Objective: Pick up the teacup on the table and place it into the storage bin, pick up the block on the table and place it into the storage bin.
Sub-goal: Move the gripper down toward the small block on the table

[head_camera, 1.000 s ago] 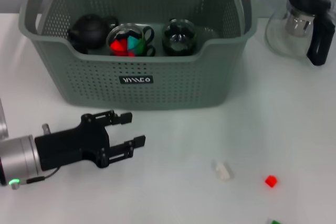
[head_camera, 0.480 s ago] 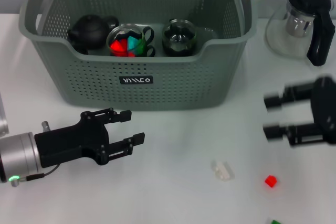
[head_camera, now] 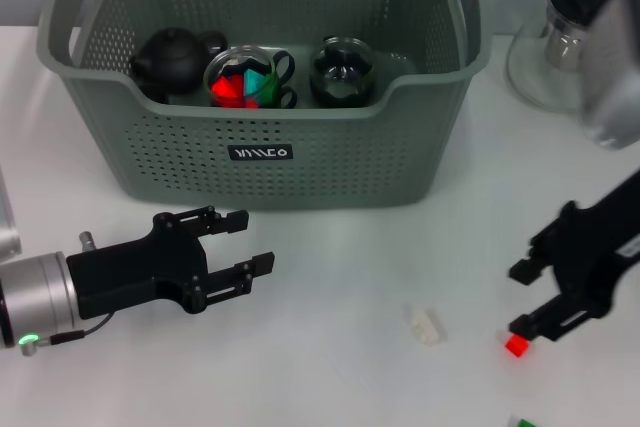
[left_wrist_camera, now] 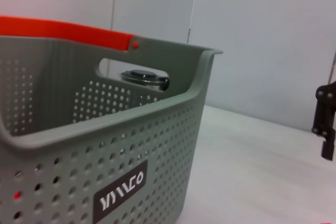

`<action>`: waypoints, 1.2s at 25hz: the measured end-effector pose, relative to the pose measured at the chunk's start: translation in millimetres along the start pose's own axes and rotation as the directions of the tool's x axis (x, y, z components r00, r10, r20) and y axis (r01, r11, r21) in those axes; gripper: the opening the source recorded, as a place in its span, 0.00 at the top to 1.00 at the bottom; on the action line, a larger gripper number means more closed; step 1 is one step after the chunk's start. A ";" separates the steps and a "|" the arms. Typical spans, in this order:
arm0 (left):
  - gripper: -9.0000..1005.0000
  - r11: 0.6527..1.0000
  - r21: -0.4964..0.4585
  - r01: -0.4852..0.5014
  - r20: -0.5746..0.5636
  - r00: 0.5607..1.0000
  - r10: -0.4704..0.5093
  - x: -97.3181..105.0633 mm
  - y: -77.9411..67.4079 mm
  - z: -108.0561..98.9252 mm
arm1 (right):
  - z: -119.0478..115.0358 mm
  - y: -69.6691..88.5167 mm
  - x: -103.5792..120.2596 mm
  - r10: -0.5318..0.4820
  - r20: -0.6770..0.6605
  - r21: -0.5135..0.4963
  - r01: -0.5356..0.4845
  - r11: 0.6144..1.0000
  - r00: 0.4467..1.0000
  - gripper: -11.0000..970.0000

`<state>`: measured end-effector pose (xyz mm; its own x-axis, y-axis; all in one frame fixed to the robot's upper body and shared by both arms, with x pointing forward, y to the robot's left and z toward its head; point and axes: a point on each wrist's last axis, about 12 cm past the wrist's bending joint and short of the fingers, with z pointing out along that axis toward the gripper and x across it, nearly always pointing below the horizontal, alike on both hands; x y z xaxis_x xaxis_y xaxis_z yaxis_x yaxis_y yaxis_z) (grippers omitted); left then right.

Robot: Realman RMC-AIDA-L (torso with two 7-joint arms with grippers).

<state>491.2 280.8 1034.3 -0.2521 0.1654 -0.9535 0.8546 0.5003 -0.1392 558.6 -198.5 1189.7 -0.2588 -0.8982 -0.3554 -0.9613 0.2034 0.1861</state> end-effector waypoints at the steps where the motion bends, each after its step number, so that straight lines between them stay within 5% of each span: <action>1: 0.37 1.000 -0.005 0.001 -0.003 1.000 -0.001 0.8 0.2 -0.3 | 3.9 -1.3 -5.7 -0.017 -0.015 0.003 0.017 1.000 1.000 0.35; 16: 0.37 1.000 -0.010 0.007 -0.016 1.000 -0.007 4.1 -0.7 -3.0 | 61.1 9.1 -57.0 -0.301 -0.207 0.041 0.315 0.948 0.931 0.36; 30: 0.37 1.000 -0.011 0.015 -0.005 1.000 -0.015 5.0 -2.5 -4.5 | 97.5 25.0 -71.6 -0.453 -0.263 0.071 0.485 0.871 0.852 0.37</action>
<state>485.7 284.2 1031.1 -0.2674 0.1621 -0.9498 0.8457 0.5119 -0.1507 543.9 -91.1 1130.6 0.2397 -0.9598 -0.1459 -0.9701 -0.2307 -0.0758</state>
